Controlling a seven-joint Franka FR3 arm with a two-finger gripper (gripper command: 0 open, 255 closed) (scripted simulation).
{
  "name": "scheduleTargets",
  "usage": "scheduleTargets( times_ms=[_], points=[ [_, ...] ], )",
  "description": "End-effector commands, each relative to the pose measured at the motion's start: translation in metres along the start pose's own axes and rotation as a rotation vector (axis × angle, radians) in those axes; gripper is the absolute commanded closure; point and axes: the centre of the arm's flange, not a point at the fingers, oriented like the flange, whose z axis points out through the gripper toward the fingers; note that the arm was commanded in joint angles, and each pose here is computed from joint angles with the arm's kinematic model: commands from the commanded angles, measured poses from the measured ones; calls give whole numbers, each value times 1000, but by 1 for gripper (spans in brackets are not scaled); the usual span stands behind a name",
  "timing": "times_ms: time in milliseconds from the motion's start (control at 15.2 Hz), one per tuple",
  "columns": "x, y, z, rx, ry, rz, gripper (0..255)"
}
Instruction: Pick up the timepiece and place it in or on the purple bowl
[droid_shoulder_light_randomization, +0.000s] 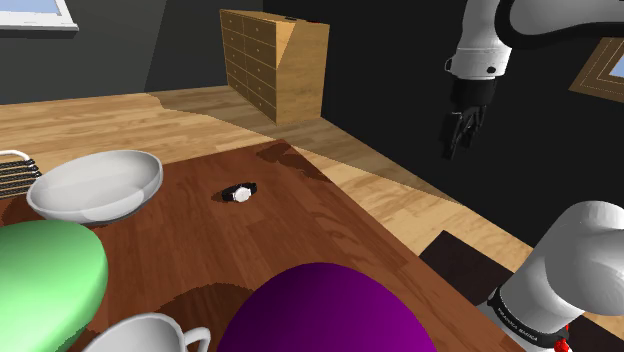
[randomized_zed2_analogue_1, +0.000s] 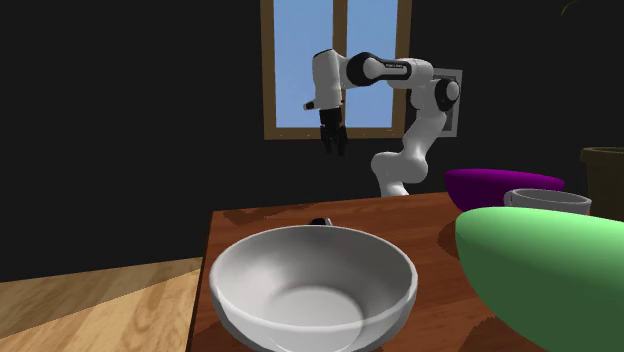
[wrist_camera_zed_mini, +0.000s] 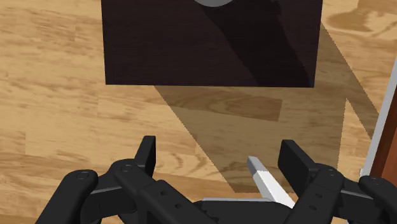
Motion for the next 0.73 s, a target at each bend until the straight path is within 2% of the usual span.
scheduleTargets(
  times_ms=[0, 660],
  points=[
    [0, 0, 0, 0, 0, 0, 0],
    [66, -100, 9, 79, 17, 46, 0]
  ],
)
